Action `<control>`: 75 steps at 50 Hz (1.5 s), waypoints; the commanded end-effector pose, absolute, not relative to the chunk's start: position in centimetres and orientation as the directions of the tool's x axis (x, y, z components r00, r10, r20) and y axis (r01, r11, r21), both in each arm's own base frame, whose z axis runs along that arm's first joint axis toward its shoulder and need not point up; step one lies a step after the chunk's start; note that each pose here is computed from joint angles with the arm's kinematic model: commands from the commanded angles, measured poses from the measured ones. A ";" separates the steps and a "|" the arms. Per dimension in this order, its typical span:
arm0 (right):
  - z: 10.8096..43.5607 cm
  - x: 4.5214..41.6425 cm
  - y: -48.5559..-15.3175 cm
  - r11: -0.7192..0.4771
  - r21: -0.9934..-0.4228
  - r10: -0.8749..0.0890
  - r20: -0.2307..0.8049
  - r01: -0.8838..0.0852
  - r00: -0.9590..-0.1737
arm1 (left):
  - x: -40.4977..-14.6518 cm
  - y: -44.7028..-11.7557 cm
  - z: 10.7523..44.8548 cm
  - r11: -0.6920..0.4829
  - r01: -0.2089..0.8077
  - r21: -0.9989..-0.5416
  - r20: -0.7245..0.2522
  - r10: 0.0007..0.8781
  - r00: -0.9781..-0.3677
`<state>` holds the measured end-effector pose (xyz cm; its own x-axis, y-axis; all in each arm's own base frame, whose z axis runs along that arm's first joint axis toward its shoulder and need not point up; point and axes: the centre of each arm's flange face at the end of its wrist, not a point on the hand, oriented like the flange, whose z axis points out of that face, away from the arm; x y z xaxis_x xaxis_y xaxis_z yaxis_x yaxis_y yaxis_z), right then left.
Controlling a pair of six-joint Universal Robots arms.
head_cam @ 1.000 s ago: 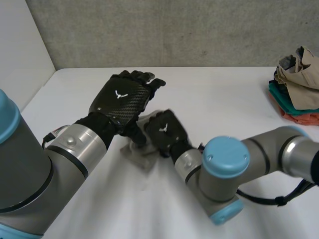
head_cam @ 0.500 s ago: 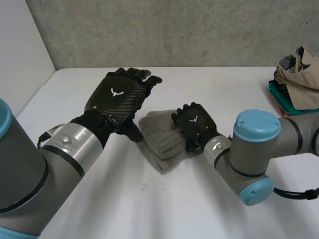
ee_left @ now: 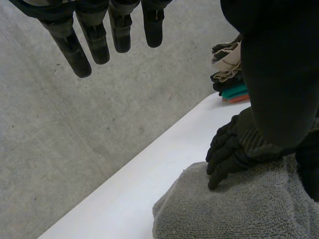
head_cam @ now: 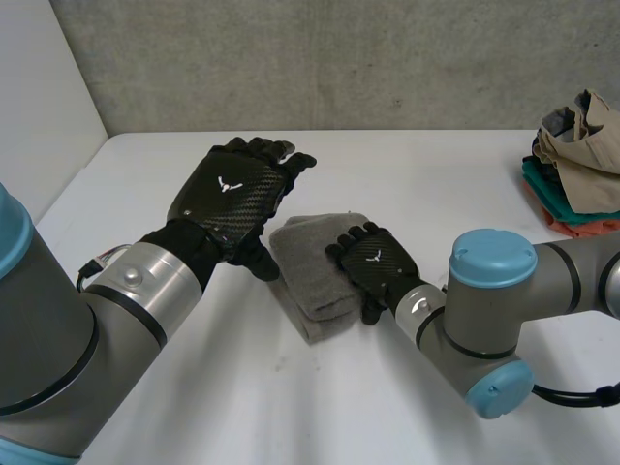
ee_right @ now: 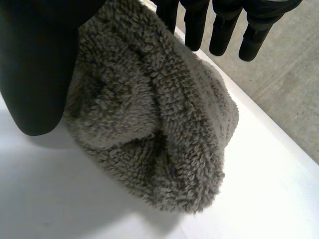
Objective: Fold the laundry.
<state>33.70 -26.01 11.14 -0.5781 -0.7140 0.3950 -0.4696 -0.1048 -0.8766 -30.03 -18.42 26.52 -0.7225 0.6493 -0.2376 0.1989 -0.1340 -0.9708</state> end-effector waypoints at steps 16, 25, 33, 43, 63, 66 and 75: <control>10.4 35.7 -28.9 -0.184 -0.891 -0.683 0.420 -0.416 -0.597 | -30.0 -18.3 26.5 -0.132 0.200 -0.971 -0.237 0.651 -0.721; 12.3 36.6 -30.1 -0.278 -0.900 -0.652 0.434 -0.336 -0.622 | -30.0 -18.3 26.5 -0.135 0.198 -0.971 -0.238 0.651 -0.721; 20.8 36.3 -33.9 -0.464 -0.876 -0.540 0.400 -0.135 -0.740 | -30.4 -18.6 28.1 -0.181 0.168 -0.969 -0.246 0.644 -0.725; 30.4 30.5 -40.4 -0.676 -0.737 -0.357 0.329 -0.002 -0.874 | -31.2 -18.6 30.8 -0.258 0.112 -0.960 -0.256 0.639 -0.726; 26.0 6.6 -54.2 -0.595 -0.799 -0.180 0.230 -0.080 -0.956 | -33.1 -16.9 31.7 -0.317 0.051 -0.947 -0.264 0.678 -0.686; 21.9 3.8 -54.7 -0.513 -0.856 -0.217 0.208 -0.070 -0.954 | -33.4 -16.6 31.7 -0.329 0.037 -0.944 -0.266 0.685 -0.678; 13.3 -2.8 -54.2 -0.353 -0.932 -0.242 0.175 -0.082 -0.954 | -34.6 -14.6 30.5 -0.327 0.019 -0.945 -0.284 0.790 -0.543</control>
